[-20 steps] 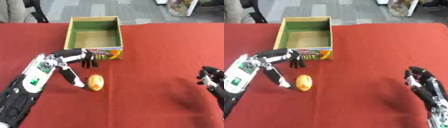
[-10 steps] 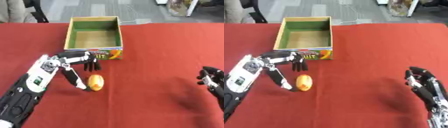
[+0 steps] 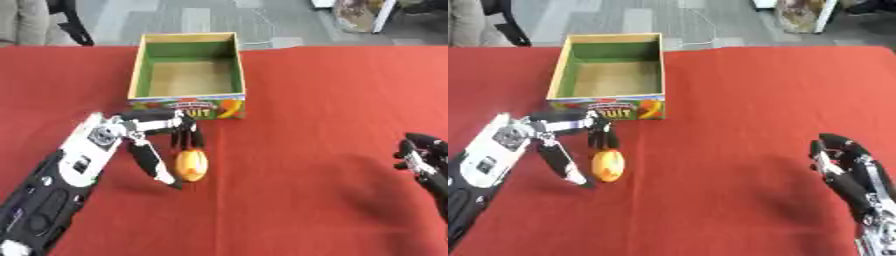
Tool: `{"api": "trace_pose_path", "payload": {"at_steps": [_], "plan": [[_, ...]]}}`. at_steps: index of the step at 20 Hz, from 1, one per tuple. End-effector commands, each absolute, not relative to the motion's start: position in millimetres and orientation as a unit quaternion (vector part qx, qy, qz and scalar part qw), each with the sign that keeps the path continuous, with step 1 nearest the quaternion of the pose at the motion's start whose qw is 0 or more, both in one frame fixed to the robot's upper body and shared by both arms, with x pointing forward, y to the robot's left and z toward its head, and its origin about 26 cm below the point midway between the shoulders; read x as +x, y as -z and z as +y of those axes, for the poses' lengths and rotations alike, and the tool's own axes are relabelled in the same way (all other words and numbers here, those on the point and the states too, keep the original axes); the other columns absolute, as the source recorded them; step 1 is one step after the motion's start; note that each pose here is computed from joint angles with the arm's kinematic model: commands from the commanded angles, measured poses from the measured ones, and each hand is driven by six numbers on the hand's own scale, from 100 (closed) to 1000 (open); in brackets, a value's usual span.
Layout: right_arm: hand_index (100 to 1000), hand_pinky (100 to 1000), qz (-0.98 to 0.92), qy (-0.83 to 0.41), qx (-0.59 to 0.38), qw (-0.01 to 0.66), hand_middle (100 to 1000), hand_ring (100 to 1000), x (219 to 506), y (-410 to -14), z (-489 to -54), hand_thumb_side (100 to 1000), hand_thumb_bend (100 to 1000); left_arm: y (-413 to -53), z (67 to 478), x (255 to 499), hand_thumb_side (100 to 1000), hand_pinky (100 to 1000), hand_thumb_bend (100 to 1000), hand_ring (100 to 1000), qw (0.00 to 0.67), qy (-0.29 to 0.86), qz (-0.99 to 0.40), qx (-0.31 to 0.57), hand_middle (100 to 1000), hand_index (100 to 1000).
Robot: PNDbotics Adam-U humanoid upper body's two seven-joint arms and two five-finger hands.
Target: Pick up objects on the table and place them in the box.
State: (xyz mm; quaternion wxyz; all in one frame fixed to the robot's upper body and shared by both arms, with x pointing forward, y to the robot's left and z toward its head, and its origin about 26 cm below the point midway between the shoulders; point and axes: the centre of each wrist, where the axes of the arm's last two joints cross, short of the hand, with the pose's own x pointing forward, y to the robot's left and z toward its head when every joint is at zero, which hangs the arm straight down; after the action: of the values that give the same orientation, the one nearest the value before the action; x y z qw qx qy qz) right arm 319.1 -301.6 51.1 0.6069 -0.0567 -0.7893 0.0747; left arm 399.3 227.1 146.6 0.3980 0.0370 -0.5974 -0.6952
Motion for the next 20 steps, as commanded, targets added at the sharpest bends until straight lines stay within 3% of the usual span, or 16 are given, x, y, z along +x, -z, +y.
{"api": "trace_pose_path", "payload": {"at_steps": [1, 9, 20], "plan": [[758, 561, -0.795, -0.083, -0.060, 0.598, 610, 628, 321.8, -58.5, -303.6, 389, 244, -154.3, 225.4, 401.6, 100, 510, 675, 567, 0.387, 0.701, -0.597, 0.048, 594, 725], [758, 561, -0.795, -0.084, -0.059, 0.597, 610, 628, 322.1, -58.6, -303.2, 389, 244, -148.3, 224.8, 404.4, 100, 501, 662, 556, 0.390, 0.700, -0.595, 0.061, 575, 712], [758, 561, -0.795, -0.083, -0.059, 0.598, 610, 628, 322.1, -58.2, -303.1, 388, 244, -144.3, 220.6, 405.6, 100, 527, 672, 582, 0.356, 0.688, -0.615, 0.144, 612, 725]]}}
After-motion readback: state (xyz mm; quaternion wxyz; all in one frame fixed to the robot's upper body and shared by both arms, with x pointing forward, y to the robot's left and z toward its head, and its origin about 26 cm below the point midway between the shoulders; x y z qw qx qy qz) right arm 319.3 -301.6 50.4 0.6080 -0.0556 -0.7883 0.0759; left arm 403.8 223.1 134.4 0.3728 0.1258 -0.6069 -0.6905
